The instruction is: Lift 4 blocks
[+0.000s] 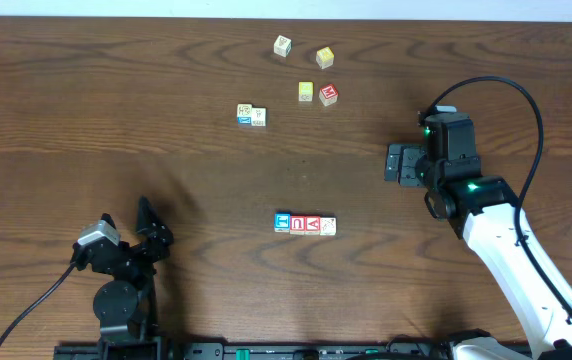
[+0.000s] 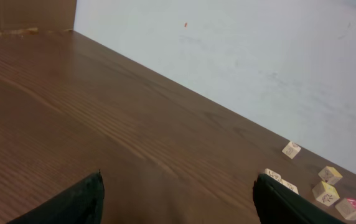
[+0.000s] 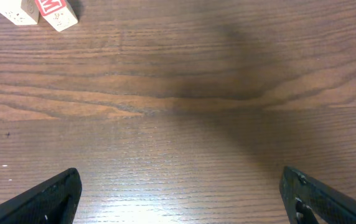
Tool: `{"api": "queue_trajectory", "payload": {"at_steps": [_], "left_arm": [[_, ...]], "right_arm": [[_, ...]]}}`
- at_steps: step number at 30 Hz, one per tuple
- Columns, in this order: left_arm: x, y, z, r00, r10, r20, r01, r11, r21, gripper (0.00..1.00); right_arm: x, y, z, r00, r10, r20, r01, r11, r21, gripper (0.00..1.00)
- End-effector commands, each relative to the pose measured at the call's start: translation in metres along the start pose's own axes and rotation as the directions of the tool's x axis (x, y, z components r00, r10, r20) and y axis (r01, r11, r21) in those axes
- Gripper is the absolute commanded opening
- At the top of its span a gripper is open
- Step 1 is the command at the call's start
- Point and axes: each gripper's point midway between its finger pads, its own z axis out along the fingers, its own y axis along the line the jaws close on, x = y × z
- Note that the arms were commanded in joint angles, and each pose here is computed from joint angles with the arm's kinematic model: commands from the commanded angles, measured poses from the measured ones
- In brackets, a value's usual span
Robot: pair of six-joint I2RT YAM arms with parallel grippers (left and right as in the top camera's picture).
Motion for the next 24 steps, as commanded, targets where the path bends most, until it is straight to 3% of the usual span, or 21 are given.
{"api": "queue_trajectory", "payload": {"at_steps": [1, 24], "left_arm": [[0.0174, 0.0037, 0.0005, 0.998, -0.004, -0.056, 0.003, 1.000, -0.005, 0.77], [0.0177, 0.0038, 0.0006, 0.998, -0.003, -0.058, 0.003, 1.000, -0.006, 0.77]], "right_arm": [[-0.0096, -0.0042, -0.0043, 1.000, 0.010, 0.027, -0.010, 1.000, 0.015, 0.99], [-0.0095, -0.0101, -0.0093, 0.999, -0.005, 0.031, 0.004, 0.999, 0.046, 0.99]]}}
